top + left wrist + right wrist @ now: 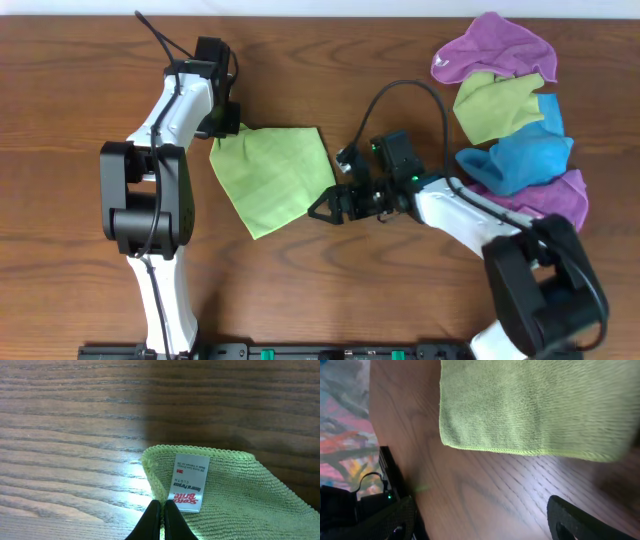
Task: Fold the cloth
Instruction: 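Grasp the green cloth's right corner with the right gripper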
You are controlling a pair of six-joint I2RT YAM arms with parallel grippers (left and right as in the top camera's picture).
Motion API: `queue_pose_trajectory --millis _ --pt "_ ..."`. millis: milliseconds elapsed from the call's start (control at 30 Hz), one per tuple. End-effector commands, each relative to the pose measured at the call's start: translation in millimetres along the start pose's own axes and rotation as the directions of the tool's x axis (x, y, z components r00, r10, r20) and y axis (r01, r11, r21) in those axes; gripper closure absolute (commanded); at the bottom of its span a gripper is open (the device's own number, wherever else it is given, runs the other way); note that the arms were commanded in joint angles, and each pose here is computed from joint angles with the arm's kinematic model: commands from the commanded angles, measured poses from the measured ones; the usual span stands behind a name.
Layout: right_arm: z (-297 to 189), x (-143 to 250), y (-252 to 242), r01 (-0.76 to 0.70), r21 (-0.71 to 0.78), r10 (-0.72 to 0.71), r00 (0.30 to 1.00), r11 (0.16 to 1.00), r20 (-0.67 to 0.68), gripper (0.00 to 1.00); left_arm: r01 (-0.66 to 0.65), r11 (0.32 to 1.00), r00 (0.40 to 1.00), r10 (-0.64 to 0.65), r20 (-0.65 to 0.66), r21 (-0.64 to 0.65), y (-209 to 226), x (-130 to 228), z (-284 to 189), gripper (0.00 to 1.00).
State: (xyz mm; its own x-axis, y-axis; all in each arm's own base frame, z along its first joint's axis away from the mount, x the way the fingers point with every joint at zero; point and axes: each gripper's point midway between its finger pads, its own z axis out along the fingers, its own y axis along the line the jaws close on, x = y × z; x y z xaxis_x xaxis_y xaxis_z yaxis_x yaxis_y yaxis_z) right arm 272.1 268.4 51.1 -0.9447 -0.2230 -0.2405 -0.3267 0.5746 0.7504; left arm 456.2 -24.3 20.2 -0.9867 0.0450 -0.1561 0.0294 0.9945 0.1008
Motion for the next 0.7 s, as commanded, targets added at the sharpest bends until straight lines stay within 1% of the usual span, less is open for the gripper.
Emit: queue_pose_trajectory --millis 0,233,367,500,667 --pt "9 4 1 -0.036 -0.034 0.035 0.999 0.999 -0.023 0.15 0.017 1.000 1.000 -0.017 0.013 0.005 -1 -5 -2 0.94" --pt "22 -5 -11 -0.069 -0.034 0.069 0.998 0.997 0.001 0.15 0.018 1.000 1.000 -0.018 0.014 0.006 -1 -6 -2 0.94" --pt "28 -15 -21 -0.086 -0.013 0.087 0.995 0.996 0.041 0.14 0.017 0.999 1.000 -0.017 0.012 0.050 -8 -5 -2 0.94" --pt "34 -23 -30 -0.113 0.006 0.112 0.991 0.994 0.079 0.14 0.017 0.998 1.000 -0.017 0.011 0.054 -9 -5 -2 0.94" --pt "32 -52 -42 -0.110 0.062 0.095 0.974 0.992 0.207 0.15 0.016 0.998 1.000 -0.017 0.009 0.054 -9 -5 -2 0.95"
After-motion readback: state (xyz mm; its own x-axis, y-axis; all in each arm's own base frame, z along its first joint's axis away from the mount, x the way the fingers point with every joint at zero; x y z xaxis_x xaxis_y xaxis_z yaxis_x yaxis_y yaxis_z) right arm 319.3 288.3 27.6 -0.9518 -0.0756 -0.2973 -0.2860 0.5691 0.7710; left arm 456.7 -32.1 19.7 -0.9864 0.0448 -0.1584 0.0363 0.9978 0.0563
